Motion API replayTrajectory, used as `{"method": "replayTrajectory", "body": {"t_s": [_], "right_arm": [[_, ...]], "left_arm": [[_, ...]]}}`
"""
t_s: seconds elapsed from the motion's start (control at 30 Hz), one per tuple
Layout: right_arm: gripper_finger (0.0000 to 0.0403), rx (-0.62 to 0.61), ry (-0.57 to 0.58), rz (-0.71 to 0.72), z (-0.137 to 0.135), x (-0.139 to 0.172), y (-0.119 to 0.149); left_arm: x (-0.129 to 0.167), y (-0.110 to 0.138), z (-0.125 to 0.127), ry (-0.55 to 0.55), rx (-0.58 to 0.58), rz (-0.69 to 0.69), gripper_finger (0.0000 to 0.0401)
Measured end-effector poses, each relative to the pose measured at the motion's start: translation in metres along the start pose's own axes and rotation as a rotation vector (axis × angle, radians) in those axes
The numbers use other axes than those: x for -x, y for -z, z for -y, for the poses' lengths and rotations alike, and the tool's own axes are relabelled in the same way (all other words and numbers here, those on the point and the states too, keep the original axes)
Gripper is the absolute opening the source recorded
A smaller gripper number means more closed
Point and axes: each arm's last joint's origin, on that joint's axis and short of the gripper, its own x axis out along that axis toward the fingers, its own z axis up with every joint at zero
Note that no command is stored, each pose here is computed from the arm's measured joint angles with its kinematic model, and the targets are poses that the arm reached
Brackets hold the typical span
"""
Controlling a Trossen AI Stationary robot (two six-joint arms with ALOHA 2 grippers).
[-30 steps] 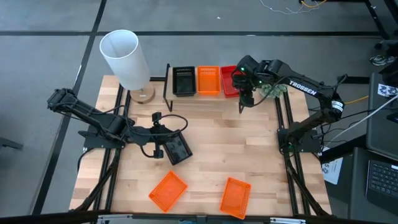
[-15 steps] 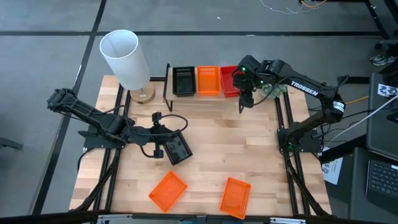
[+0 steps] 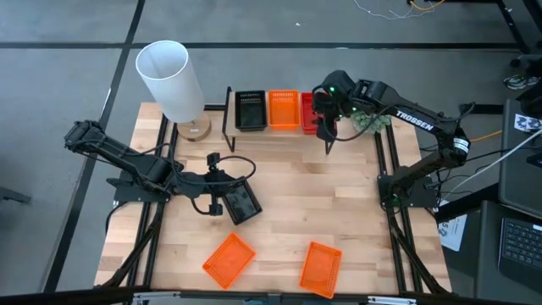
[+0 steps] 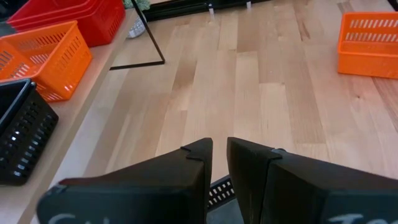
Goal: Stack baskets on shelf by color
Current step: Stack the right orange basket on top of the orange basket on the shelf
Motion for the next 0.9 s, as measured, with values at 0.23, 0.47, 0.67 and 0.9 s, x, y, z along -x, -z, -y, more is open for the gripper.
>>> {"method": "replayTrajectory", "body": {"t_s": [0.23,0.47,0.67,0.9], "right_arm": [[0.0159,-0.081,-0.003,0.069,-0.006,0.023,-0.017],[0.0159,-0.131,-0.211,0.104,-0.037,0.045,-0.031],[0.0159,-0.168,-0.328,-0.046,-0.068,0.047,-0.022],[0.0159,-0.101,-0.397,-0.165,-0.103,0.052,-0.014]], "left_arm": [[0.0,0.0,0.0,0.0,0.0,0.0,0.0041],[0.0,0.0,0.0,0.0,0.0,0.0,0.0041],[0.0,0.0,0.0,0.0,0.0,0.0,0.0041],[0.0,0.0,0.0,0.0,-0.009,0.0,0.0041]]}}
